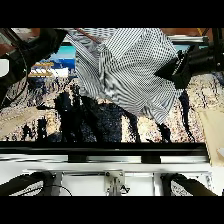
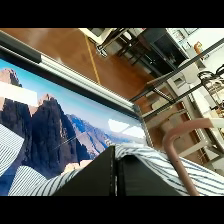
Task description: Fold the shirts.
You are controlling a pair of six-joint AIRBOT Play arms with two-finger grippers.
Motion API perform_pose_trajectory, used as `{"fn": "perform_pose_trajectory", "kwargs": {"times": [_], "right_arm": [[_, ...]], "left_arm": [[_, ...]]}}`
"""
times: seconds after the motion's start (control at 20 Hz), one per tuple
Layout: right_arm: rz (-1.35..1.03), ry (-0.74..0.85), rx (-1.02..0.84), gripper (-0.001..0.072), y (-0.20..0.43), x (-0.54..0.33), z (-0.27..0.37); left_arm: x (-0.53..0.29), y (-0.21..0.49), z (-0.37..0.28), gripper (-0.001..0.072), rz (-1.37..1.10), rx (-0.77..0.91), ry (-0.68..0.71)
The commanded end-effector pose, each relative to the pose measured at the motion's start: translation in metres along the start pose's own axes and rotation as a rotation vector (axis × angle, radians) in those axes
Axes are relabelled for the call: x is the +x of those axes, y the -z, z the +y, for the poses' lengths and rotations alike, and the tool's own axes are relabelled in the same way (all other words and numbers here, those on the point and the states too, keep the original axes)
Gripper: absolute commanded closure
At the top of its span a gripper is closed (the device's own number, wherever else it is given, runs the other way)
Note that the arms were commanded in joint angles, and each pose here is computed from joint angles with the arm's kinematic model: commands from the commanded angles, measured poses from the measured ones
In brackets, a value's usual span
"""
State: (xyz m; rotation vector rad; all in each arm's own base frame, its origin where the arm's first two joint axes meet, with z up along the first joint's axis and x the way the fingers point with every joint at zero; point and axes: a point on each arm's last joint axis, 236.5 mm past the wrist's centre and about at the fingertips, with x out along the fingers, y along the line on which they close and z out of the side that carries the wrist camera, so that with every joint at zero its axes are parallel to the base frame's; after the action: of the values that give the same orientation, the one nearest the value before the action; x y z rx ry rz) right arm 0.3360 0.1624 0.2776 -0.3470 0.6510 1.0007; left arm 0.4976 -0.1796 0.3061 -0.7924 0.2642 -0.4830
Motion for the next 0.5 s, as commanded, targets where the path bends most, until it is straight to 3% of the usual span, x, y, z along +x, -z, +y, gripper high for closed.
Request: {"fn": "perform_pose_trajectory", "kwargs": {"times": [0.0, 0.45], "right_arm": [[-0.03, -0.025, -0.042, 0.064, -0.007, 0.0, 0.006], [-0.066, -0.055, -0.045, 0.064, -0.015, -0.001, 0.013]], "left_arm": [[0.0, -0.005, -0.003, 0.0654, 0.0, 0.004, 0.008], [0.022, -0.005, 0.034, 0.0654, 0.004, -0.082, -0.038]]}}
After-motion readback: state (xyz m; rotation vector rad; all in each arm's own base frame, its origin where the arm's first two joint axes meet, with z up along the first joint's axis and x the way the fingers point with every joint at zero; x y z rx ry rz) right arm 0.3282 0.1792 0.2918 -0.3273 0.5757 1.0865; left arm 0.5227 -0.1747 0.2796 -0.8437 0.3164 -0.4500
